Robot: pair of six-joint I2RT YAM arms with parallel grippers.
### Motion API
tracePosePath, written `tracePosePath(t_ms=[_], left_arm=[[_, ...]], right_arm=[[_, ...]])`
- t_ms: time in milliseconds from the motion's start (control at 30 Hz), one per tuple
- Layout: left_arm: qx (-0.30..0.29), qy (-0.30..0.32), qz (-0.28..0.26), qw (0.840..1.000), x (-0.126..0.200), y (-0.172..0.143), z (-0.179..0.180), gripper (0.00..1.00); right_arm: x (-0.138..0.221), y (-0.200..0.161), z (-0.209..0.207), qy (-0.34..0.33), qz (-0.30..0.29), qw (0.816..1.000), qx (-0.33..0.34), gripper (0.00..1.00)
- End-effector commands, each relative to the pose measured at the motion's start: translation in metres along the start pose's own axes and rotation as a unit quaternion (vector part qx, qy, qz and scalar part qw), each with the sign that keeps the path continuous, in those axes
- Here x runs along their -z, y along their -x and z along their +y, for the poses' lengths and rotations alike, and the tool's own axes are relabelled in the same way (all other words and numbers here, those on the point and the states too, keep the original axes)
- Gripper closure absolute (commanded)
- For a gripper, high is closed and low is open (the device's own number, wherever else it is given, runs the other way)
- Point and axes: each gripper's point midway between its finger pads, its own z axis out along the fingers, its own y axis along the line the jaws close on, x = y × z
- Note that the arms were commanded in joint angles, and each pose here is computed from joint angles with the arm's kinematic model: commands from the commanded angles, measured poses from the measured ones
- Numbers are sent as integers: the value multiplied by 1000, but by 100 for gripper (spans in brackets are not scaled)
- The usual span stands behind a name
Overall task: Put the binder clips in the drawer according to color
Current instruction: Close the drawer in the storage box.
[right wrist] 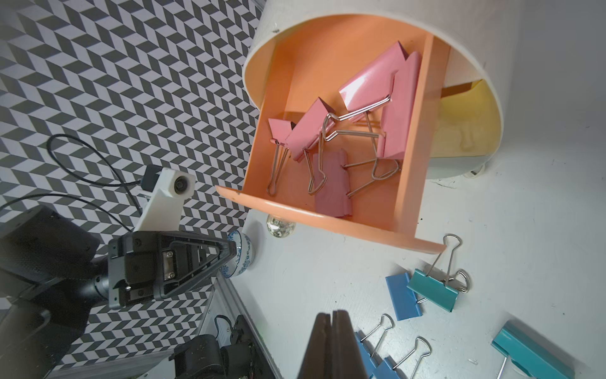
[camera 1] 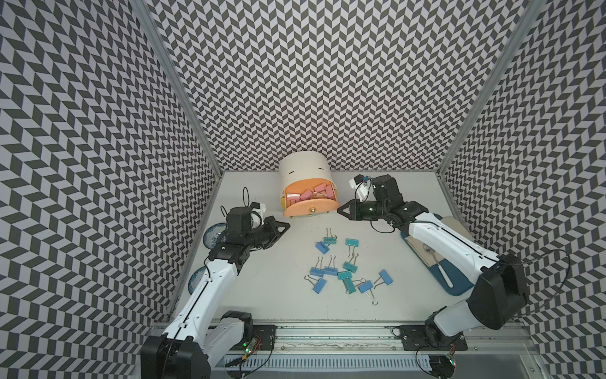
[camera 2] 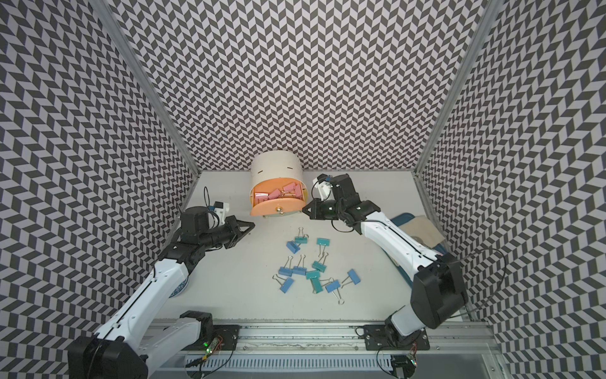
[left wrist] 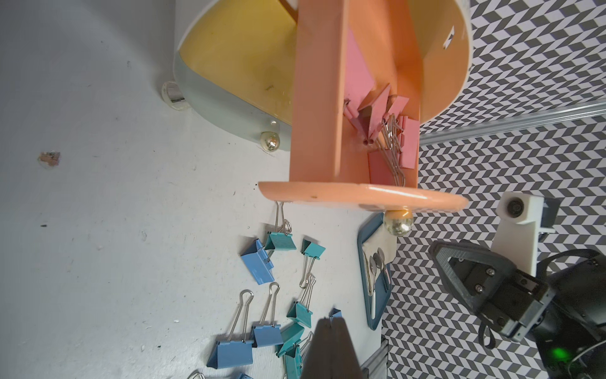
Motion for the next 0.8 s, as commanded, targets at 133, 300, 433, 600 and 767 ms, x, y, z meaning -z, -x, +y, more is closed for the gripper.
tracePosePath(t_ms=[133, 300, 433, 600, 767], left_arm=[[-22, -31, -4, 999, -5, 14, -21, 100], [-24, -34, -4, 999, -9, 19, -24, 100], [-27, -37, -3, 999, -11, 23, -28, 100], [-29, -38, -1, 999, -14, 26, -30, 100], [-30, -40, 0, 999, -17, 29, -32, 100]], right_arm=[[0, 16, 10, 29, -35, 999, 4, 100], [-8, 19, 6, 26, -33, 999, 1, 100], [-12, 22, 3, 25, -32, 999, -1, 100], [-17, 25, 2, 26, -29, 999, -1, 100], [-21, 27, 1, 29, -26, 999, -1, 100]])
